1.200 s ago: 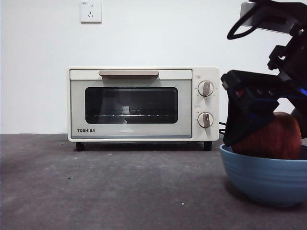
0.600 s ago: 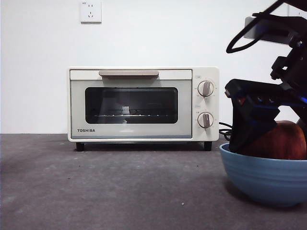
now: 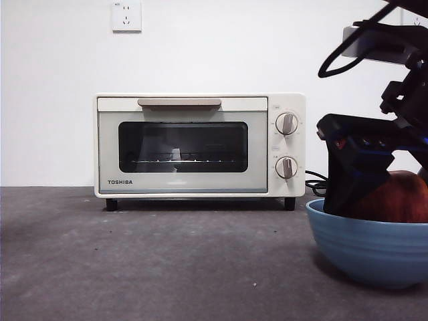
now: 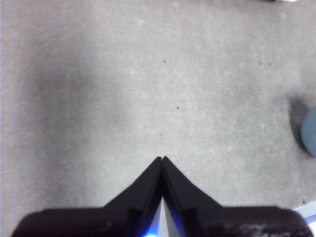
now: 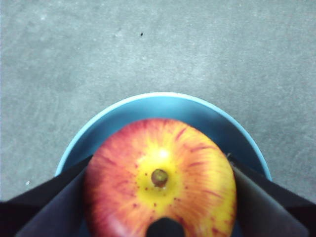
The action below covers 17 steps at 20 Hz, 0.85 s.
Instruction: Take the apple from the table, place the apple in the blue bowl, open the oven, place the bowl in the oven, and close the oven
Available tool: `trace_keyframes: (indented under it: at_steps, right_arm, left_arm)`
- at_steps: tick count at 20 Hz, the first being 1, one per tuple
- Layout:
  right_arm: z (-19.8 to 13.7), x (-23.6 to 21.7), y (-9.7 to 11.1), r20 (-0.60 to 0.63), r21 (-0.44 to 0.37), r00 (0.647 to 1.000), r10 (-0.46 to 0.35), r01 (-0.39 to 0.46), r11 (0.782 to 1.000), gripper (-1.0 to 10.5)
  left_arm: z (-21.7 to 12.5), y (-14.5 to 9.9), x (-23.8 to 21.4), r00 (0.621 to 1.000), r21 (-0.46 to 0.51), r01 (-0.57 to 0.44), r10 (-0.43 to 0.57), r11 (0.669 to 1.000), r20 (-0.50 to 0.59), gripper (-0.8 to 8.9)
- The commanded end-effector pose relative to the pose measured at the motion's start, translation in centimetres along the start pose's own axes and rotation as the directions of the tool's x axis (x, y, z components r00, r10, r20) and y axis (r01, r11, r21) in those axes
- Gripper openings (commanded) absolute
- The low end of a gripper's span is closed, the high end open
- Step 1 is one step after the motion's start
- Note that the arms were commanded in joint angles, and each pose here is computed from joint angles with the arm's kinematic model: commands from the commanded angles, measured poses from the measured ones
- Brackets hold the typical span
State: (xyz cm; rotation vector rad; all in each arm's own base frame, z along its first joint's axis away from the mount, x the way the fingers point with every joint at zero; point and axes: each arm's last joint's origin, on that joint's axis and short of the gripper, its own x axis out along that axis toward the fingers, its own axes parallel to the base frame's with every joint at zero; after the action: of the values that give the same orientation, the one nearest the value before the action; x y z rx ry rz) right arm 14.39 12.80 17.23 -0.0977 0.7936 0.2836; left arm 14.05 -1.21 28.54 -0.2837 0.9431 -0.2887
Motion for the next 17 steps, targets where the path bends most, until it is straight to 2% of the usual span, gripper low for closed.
trace_keyframes:
  at_steps: [1, 3, 4, 9, 12, 13, 14, 17]
  right_arm:
    - [-0.2, 0.1, 0.0, 0.001, 0.0, 1.0, -0.008, 0.008, 1.0, 3.7]
    - [-0.2, 0.1, -0.1, 0.003, -0.006, 1.0, -0.016, 0.016, 1.0, 6.0]
    - [-0.2, 0.1, -0.1, 0.006, -0.006, 1.0, -0.02, 0.02, 1.0, 6.7]
    - [2.3, -1.2, 0.5, 0.062, -0.012, 0.998, -0.003, 0.004, 1.0, 6.6]
    - [5.8, -4.2, 0.8, 0.125, -0.051, 0.992, 0.016, -0.01, 0.999, 6.6]
    - [6.9, -5.6, 0.7, 0.141, -0.062, 0.99, 0.008, 0.001, 0.998, 6.5]
    - [7.9, -7.0, 0.5, 0.153, -0.069, 0.988, -0.007, 0.018, 0.997, 5.8]
    - [9.6, -11.2, -0.4, 0.189, -0.073, 0.981, -0.037, 0.052, 0.996, 2.7]
  left_arm:
    - [0.2, -0.1, 0.0, 1.0, 0.013, 0.012, -0.012, 1.0, 0.006, -0.05]
    - [0.2, -0.1, 0.1, 1.0, 0.012, 0.012, -0.012, 1.0, 0.002, -0.05]
    - [0.2, 0.0, 0.2, 1.0, 0.011, 0.012, -0.012, 1.0, 0.0, -0.05]
    - [0.4, 0.0, 0.3, 1.0, 0.012, 0.017, -0.017, 1.0, 0.004, -0.05]
    - [0.9, -0.6, 0.9, 0.993, 0.031, 0.118, -0.118, 0.993, -0.004, -0.05]
    - [1.1, -0.8, 1.3, 0.988, 0.035, 0.155, -0.154, 0.987, -0.016, -0.05]
    - [1.4, -1.1, 2.0, 0.983, 0.036, 0.184, -0.183, 0.982, -0.032, -0.05]
    - [2.3, -2.4, 4.4, 0.967, 0.07, 0.246, -0.24, 0.967, -0.082, -0.05]
